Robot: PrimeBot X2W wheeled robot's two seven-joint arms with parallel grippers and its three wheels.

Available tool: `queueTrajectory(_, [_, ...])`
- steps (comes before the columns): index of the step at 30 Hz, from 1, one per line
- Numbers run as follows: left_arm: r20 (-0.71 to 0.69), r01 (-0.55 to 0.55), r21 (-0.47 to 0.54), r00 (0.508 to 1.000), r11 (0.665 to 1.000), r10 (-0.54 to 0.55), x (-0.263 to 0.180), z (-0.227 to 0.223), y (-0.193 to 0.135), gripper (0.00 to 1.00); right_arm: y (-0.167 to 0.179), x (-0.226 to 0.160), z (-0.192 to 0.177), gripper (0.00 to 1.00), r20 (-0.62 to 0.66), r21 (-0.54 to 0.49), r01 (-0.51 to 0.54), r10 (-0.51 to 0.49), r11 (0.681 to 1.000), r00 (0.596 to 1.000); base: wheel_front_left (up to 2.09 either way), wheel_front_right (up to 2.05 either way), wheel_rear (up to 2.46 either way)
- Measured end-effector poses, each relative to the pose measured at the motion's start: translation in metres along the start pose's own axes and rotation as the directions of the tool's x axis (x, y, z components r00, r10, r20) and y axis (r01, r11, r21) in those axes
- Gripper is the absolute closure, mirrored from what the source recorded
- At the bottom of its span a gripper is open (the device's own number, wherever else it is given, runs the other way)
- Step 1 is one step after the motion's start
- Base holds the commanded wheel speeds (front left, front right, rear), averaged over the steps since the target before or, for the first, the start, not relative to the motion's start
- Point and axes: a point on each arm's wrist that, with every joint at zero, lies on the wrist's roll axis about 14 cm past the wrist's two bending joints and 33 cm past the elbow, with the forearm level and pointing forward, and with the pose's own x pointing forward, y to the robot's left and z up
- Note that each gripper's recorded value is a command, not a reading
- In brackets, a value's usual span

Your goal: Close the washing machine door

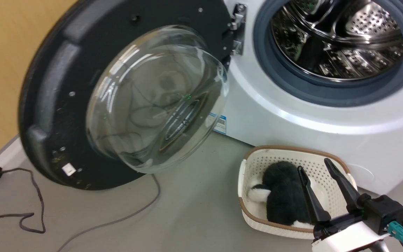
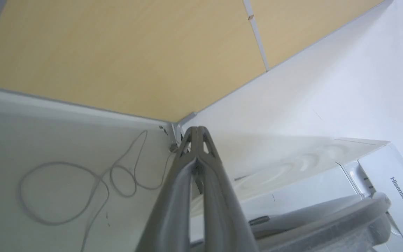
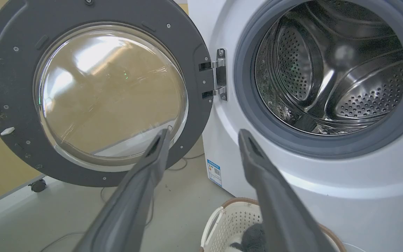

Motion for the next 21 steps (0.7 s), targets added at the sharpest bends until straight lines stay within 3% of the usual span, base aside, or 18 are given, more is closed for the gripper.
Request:
queueTrajectory(3, [-0.154, -0.025, -0.124, 0.988, 0.992, 0.006, 0.007, -0.031, 0.002, 1.0, -0.006, -0.002, -0.002, 0.0, -0.007, 0.001, 0.014, -0.014, 1.0, 1.0, 0.0, 0.0, 0.0])
queueTrajectory(9, [-0.343, -0.055, -0.217, 0.939, 0.975, -0.024, 0.003, -0.068, 0.003, 1.0, -0.009, -0.004, -0.003, 0.0, -0.011, 0.002, 0.024, -0.024, 1.0, 1.0, 0.0, 0.0, 0.0])
queueTrajectory(16, [-0.479, 0.033, -0.278, 0.861, 0.96, -0.169, -0.011, -0.089, -0.021, 1.0, -0.012, -0.006, 0.003, 0.0, 0.006, -0.006, 0.04, -0.04, 0.999, 0.999, 0.0, 0.0, 0.0])
queueTrajectory(21, [-0.582, 0.106, -0.311, 0.765, 0.945, -0.277, -0.037, -0.107, -0.038, 1.0, -0.012, -0.009, 0.01, 0.0, 0.028, -0.007, 0.059, -0.059, 0.998, 0.998, 0.0, 0.0, 0.0])
